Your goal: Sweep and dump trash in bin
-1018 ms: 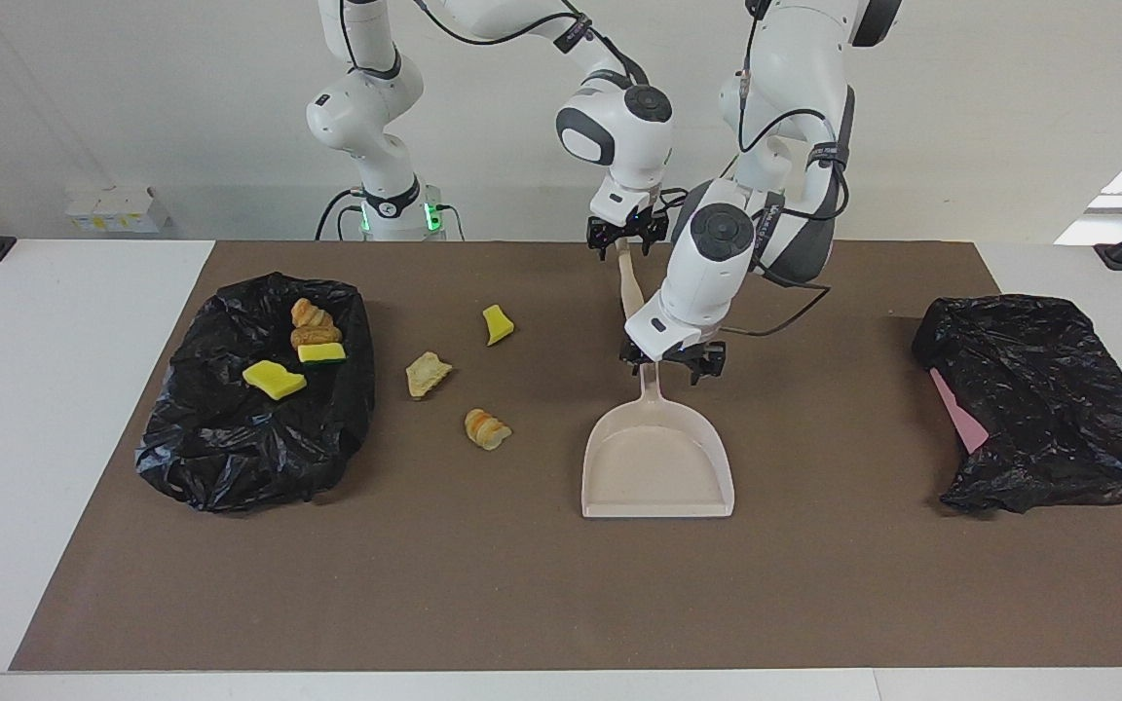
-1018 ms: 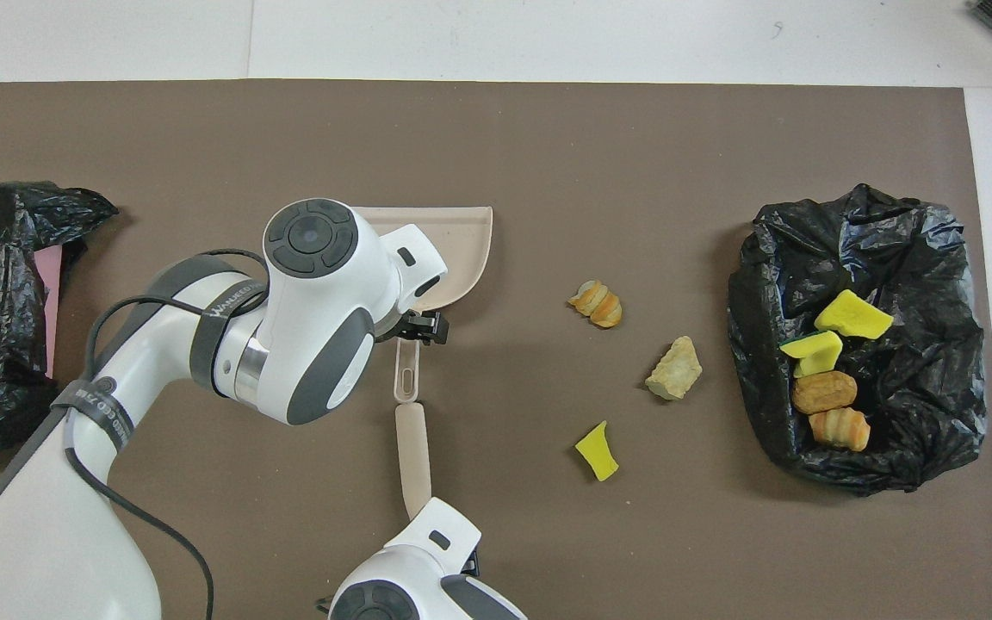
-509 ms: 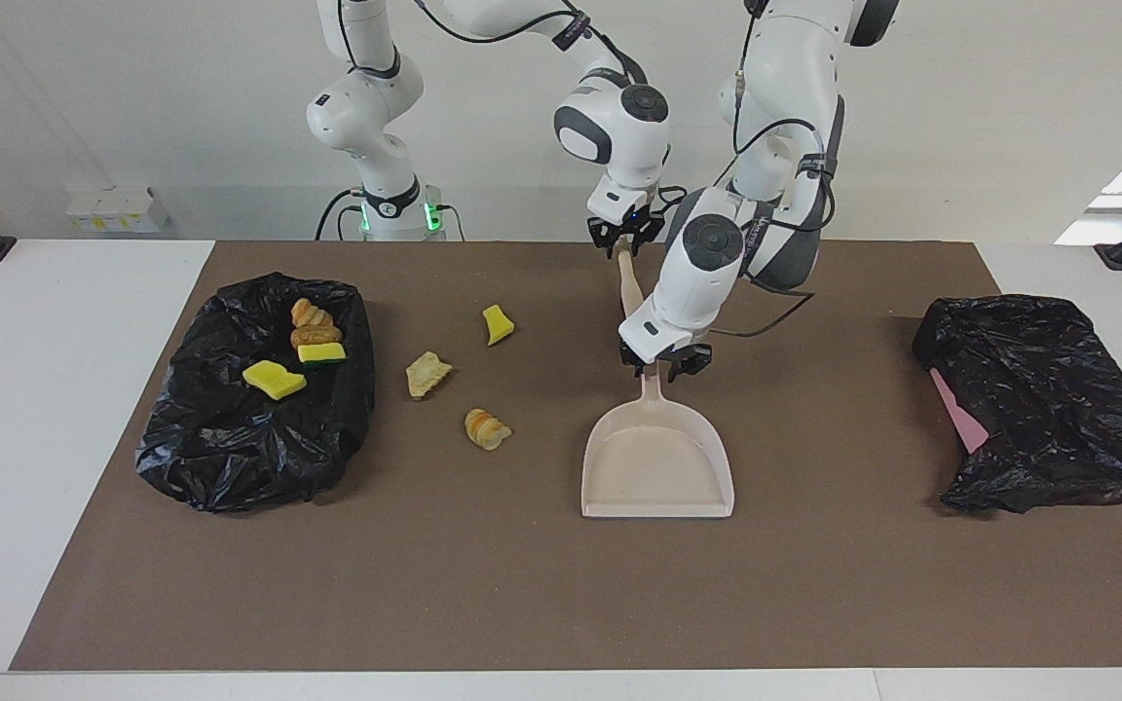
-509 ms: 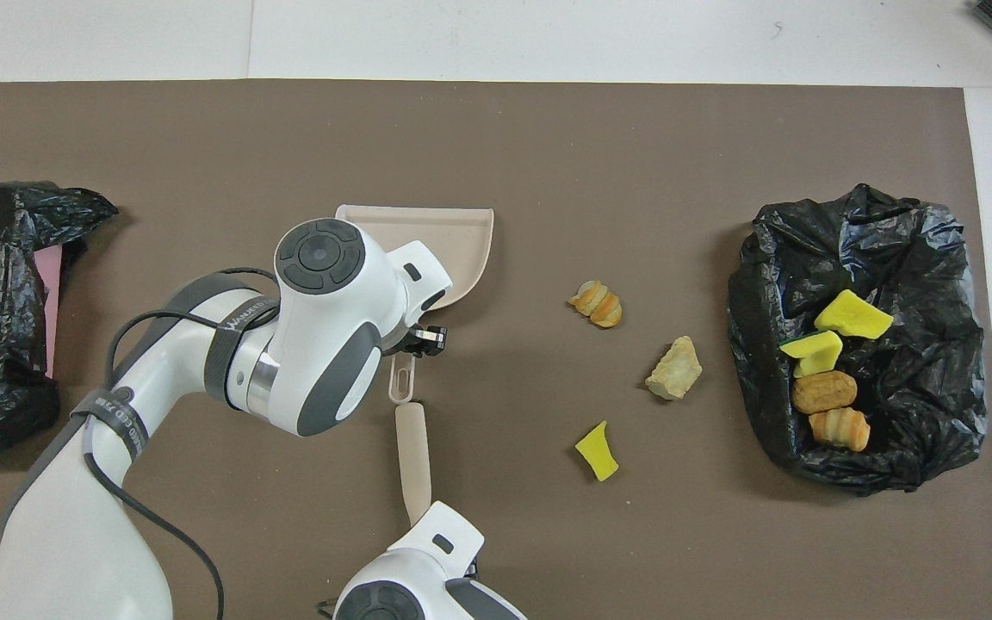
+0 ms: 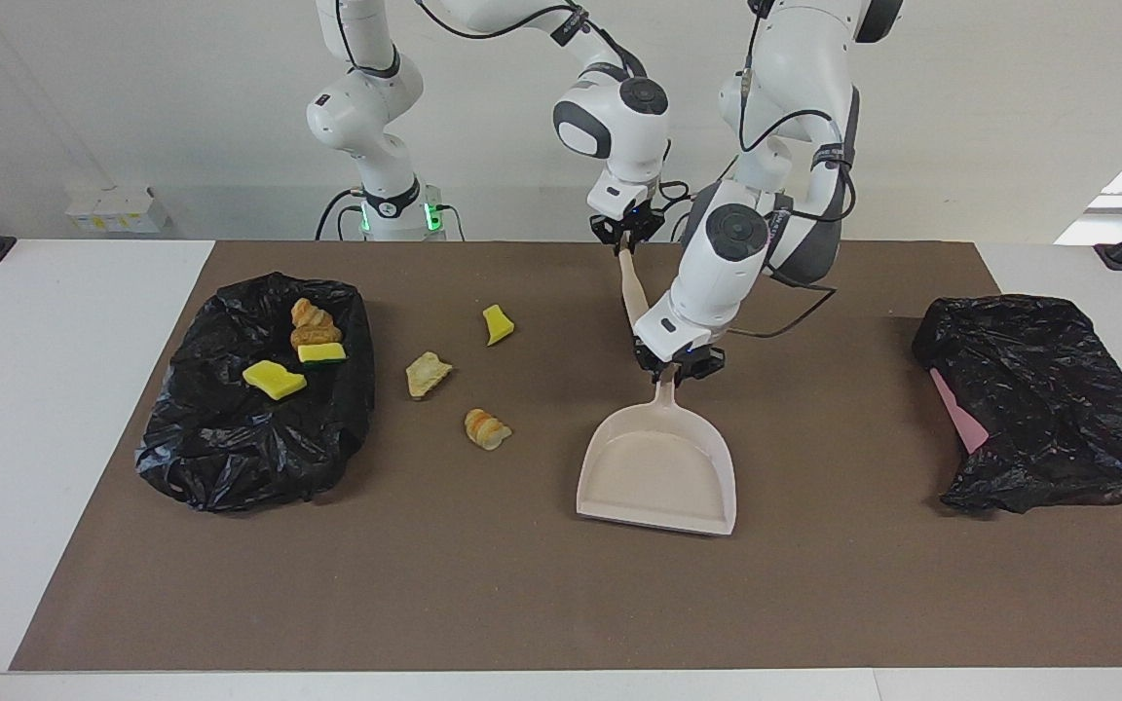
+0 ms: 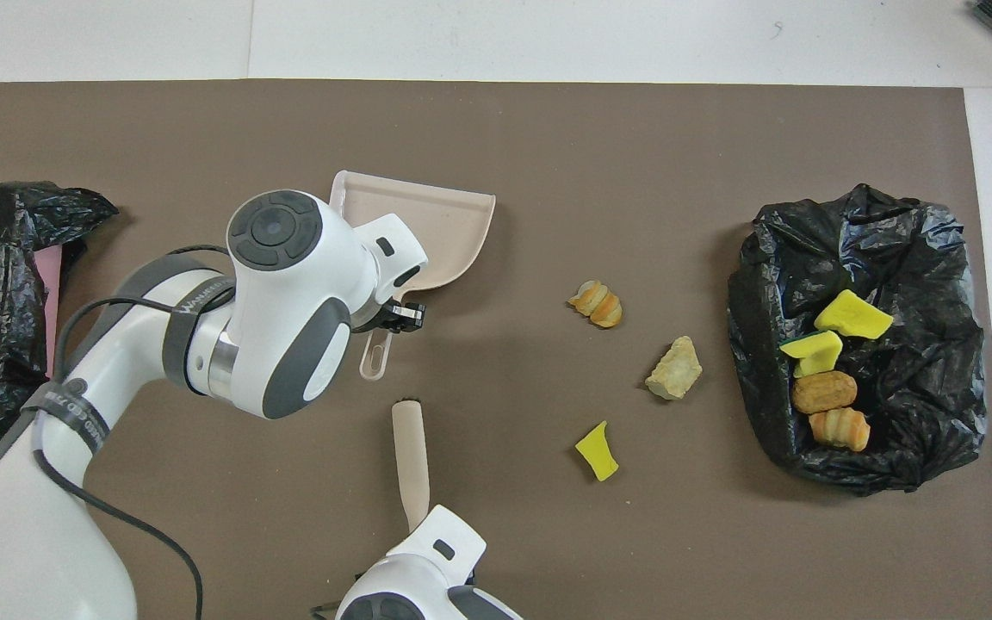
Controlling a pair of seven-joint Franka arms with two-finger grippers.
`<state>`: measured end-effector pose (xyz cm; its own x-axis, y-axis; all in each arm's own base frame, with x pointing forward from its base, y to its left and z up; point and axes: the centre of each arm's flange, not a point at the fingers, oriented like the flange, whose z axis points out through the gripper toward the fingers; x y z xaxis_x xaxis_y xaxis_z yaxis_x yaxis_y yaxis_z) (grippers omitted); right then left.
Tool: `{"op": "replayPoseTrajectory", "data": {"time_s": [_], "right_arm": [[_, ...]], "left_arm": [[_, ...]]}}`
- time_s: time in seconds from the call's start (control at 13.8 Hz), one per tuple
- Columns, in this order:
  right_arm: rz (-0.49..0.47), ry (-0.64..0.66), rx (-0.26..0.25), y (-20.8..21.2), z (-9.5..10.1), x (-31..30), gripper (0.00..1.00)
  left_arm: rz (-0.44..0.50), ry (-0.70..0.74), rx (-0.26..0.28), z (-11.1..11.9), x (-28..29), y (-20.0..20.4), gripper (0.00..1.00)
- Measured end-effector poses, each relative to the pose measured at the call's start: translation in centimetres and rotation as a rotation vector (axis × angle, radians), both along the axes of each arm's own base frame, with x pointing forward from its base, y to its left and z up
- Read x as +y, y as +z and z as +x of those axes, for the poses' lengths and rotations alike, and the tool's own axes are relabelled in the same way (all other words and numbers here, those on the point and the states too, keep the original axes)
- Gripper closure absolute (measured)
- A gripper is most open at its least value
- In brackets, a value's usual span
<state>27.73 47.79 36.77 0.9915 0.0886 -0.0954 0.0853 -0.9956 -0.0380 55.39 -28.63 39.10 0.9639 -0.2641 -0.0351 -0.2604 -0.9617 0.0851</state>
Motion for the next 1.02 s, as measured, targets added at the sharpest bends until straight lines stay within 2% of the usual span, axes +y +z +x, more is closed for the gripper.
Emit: {"op": "replayPoseTrajectory", "data": {"time_s": [0.15,0.36,0.73,0.87,1.02], "right_arm": [[-0.037,-0.039,0.022,2.5,0.1,-1.8,0.74],[-0.103,-0.113,0.060,5.6,0.8,-7.6,0.74],[-0.305,-0.327,0.121,5.2,1.9,-15.6,0.74],[-0.347,-0.421,0.138,4.4,2.5,-17.1,0.74],[-0.381,-0.483,0.149,3.0,2.1,-18.0,0.74]], "left_arm": [[0.009,-0.069,-0.009,1.9,3.3,1.4,0.68],[0.005,-0.195,-0.003,4.2,10.0,2.7,0.68],[-0.028,-0.551,0.038,4.8,17.7,3.1,0.68],[-0.049,-0.700,0.056,4.7,19.2,3.0,0.68],[-0.025,-0.836,0.074,4.3,20.2,2.9,0.68]]}}
